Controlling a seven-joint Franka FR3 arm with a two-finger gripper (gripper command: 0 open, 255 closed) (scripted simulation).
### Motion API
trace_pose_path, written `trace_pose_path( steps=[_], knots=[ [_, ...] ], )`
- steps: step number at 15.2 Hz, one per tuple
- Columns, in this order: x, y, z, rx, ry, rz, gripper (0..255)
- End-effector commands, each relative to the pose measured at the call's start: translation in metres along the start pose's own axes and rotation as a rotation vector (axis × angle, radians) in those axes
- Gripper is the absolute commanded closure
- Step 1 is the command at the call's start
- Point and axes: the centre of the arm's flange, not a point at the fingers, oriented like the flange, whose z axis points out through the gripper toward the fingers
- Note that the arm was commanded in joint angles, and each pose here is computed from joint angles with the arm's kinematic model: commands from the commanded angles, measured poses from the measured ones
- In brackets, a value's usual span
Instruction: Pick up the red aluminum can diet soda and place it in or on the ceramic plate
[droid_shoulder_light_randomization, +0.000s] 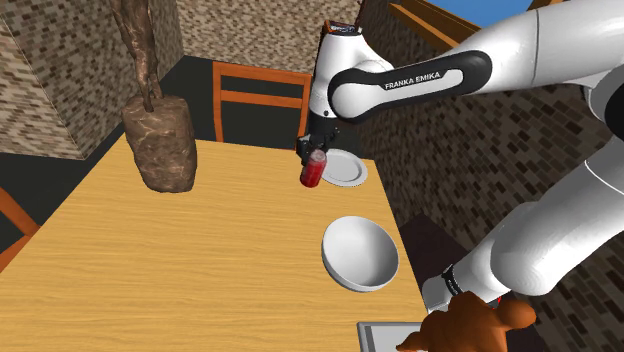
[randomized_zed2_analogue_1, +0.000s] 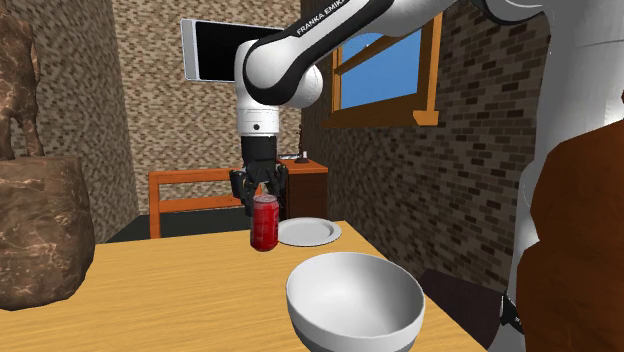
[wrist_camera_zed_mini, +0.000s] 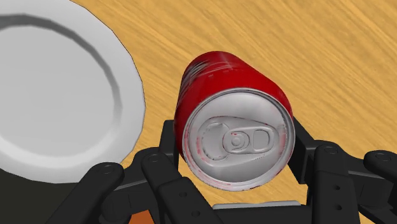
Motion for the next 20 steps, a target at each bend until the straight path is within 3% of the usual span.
trace_pose_path(
  steps=[1, 9, 20],
  knots=[
    [0.000, -0.001, -0.011, 0.000, 0.000, 0.000, 255],
    [0.000, -0.001, -0.051, 0.000, 0.000, 0.000, 255],
    [0.019, 0.141, -0.077, 0.000, 0.000, 0.000, 255]
  ],
)
